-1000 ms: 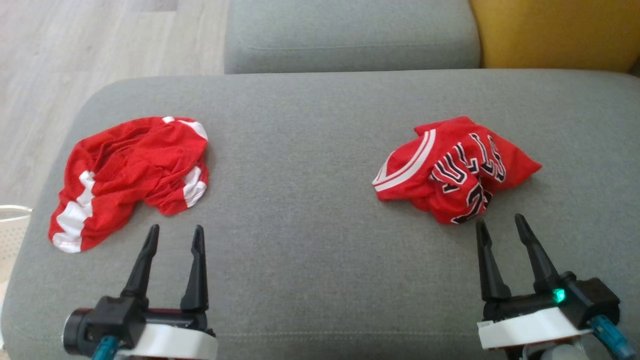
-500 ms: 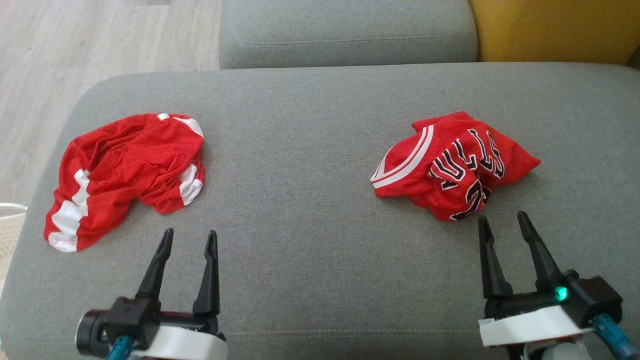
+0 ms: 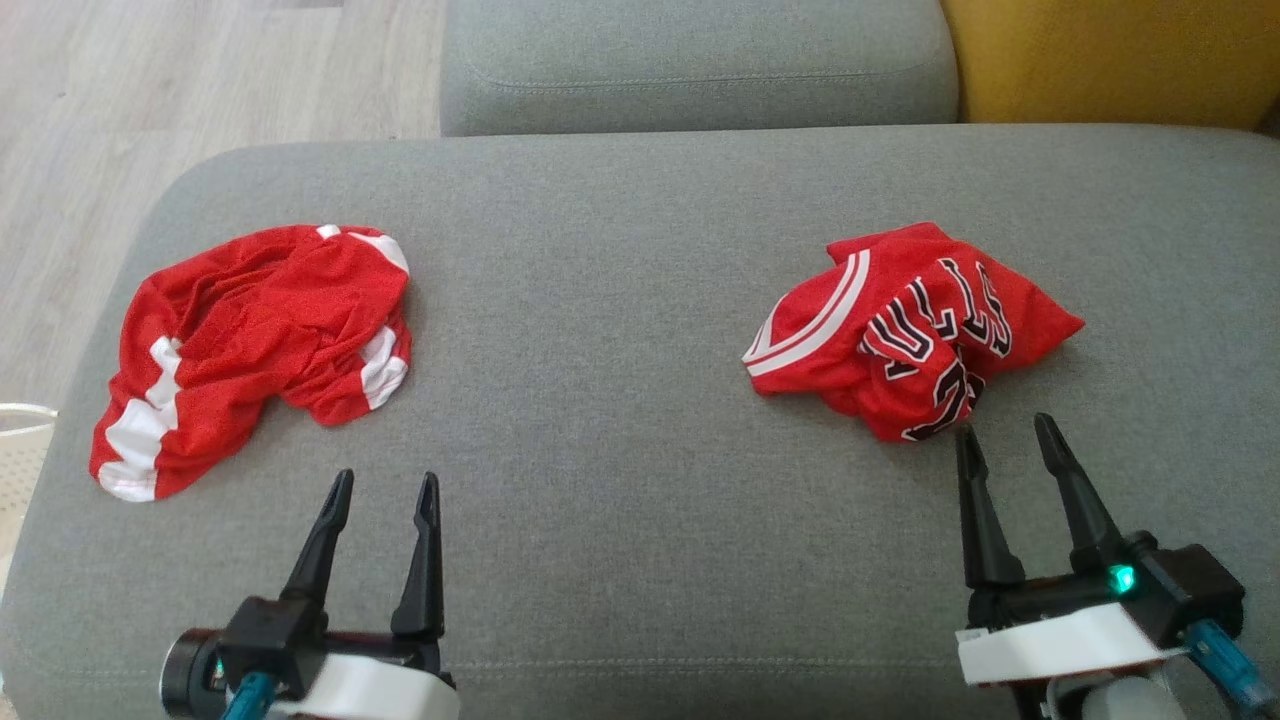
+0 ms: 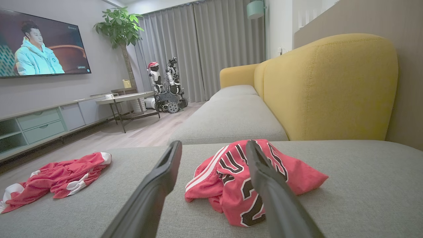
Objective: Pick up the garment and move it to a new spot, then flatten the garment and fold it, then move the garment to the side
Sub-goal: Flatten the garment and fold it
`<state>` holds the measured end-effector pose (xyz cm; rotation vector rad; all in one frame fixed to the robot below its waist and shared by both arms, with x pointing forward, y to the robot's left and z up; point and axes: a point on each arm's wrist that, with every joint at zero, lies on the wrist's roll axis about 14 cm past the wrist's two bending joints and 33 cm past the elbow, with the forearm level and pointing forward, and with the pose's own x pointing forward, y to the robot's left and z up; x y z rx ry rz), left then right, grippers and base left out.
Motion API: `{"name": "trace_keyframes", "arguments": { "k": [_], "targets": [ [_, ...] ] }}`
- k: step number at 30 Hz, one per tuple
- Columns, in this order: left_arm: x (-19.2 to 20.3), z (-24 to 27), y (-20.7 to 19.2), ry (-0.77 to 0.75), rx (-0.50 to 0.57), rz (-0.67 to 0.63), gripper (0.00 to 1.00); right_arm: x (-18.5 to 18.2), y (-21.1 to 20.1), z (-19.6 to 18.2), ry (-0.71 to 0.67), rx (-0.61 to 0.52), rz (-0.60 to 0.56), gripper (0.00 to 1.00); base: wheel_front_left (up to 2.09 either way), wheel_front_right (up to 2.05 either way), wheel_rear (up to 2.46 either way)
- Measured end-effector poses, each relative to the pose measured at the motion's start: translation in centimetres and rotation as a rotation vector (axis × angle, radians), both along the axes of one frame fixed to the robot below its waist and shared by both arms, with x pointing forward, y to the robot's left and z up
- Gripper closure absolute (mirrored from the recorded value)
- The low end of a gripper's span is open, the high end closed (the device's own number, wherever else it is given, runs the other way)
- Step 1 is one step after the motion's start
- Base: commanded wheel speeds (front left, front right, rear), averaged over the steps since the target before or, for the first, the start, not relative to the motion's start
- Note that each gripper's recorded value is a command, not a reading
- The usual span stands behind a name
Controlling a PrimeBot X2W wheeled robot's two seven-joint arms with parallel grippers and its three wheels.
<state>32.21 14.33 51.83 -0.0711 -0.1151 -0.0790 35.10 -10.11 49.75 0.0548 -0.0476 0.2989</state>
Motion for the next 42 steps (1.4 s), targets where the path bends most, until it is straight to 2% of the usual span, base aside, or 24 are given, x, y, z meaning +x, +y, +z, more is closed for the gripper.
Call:
{"name": "trace_keyframes", "arguments": {
  "k": [11,16,23,31,42],
  "targets": [
    [0.3,-1.7,-1.1,0.055,-0.024,-0.049,0.0,0.1,-0.1,-0.2,0.006,0.002,-0.002,0.0,0.0,0.0,0.0],
    [1.9,-2.8,-4.2,0.095,-0.045,-0.18,0.0,0.9,-0.1,0.4,-0.015,0.001,-0.006,0.0,0.0,0.0,0.0],
    [7.4,-4.3,-9.3,0.152,-0.088,-0.363,0.0,4.0,-1.1,2.8,-0.093,0.011,-0.037,0.0,0.0,0.0,0.0],
    [12.8,-8.0,-16.4,0.279,-0.097,-0.566,0.0,6.1,-4.1,2.2,-0.09,-0.018,-0.122,0.0,0.0,0.0,0.0],
    [14.8,-13.3,-22.4,0.431,-0.08,-0.724,0.0,6.5,-7.9,0.0,-0.03,-0.068,-0.227,0.0,0.0,0.0,0.0]
  ]
}}
